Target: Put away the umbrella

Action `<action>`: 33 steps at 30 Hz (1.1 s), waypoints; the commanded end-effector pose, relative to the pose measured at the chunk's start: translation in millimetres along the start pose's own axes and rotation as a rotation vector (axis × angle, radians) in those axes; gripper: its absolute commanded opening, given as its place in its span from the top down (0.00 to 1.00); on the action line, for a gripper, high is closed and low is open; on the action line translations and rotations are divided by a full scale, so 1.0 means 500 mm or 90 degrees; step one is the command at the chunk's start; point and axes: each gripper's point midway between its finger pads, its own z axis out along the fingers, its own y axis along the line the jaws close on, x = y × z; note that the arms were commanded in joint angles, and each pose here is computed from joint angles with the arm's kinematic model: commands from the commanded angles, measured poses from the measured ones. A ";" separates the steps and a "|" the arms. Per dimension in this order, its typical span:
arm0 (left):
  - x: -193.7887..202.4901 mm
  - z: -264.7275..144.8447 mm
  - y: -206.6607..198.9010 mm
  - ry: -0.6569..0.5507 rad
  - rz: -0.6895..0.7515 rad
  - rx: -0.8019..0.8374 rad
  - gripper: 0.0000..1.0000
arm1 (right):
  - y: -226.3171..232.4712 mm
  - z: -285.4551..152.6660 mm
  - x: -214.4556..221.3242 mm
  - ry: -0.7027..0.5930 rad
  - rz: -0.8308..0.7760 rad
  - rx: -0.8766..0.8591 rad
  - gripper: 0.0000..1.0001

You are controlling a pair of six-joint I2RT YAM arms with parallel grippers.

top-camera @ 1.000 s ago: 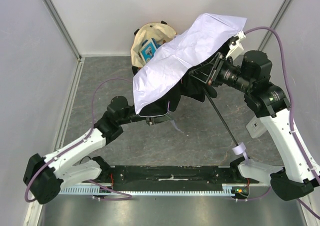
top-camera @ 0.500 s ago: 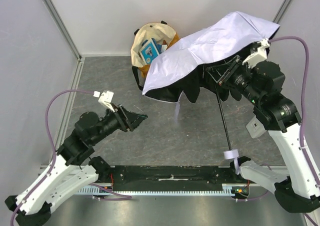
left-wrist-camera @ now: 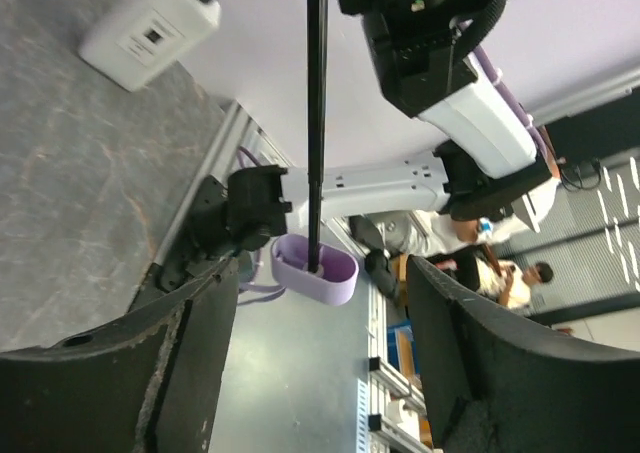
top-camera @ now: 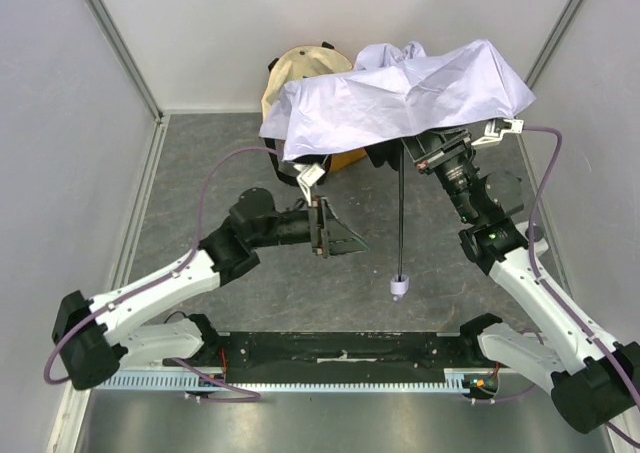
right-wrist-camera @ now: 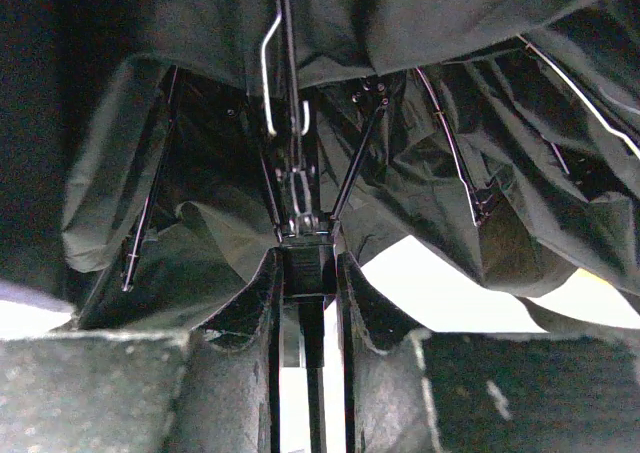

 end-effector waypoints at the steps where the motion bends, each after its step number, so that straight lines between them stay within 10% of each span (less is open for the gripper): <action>1: -0.019 0.050 -0.095 -0.004 0.049 0.093 0.31 | 0.212 -0.064 -0.113 -0.140 0.036 -0.268 1.00; 14: 0.016 0.159 -0.090 0.023 0.087 0.099 0.34 | 0.189 -0.104 -0.131 -0.172 0.063 -0.217 1.00; 25: -0.006 0.158 -0.071 -0.016 0.129 0.000 0.98 | 0.166 -0.107 -0.136 -0.148 0.041 -0.110 1.00; 33: -0.112 0.149 -0.064 -0.110 0.161 -0.117 0.98 | 0.078 -0.145 0.006 0.020 0.153 0.004 1.00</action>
